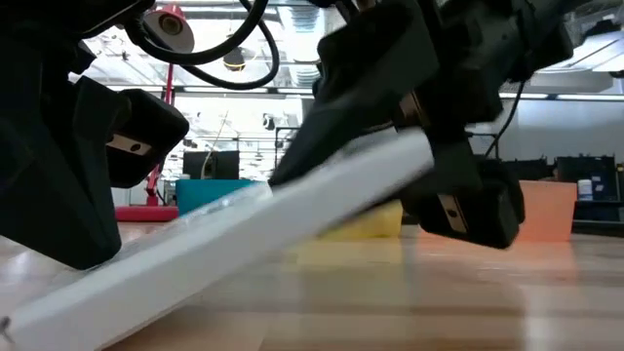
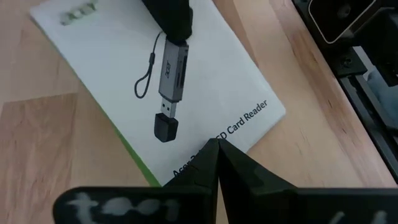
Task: Pick and place items into bin
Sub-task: Put the white card reader box into the orange bin
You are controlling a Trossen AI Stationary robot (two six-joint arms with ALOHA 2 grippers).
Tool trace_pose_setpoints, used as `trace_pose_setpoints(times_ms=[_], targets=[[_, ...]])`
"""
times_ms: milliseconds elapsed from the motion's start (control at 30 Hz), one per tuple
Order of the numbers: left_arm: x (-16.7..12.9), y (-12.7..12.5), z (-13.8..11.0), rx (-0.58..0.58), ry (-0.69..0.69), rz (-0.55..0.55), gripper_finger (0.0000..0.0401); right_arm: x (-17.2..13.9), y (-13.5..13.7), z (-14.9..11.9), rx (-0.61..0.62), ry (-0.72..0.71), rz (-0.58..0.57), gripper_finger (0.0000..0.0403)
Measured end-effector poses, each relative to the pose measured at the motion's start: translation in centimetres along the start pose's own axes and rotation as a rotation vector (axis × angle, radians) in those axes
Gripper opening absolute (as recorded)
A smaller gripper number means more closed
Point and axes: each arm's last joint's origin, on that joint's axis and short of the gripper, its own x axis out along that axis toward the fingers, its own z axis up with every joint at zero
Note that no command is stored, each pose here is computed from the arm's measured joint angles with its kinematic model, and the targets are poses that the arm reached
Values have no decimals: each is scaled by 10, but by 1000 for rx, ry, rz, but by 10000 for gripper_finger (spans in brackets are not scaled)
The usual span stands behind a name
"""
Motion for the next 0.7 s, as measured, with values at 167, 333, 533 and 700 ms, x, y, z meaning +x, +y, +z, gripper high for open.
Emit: trace_pose_setpoints(times_ms=[167,333,533,700], targets=[[-2,-1,3,-5,-15,-8,0,-1,3,5,-22,-6,29,40],[-17,0,12,10,-30,-27,0,-1,3,5,-31,-6,25,40],[-56,3,38,56,-117,-34,0,-1,3,5,-57,-13,28,47],[-104,18,48,91,-97,72,0,-10,8,12,-119,-39,34,44]])
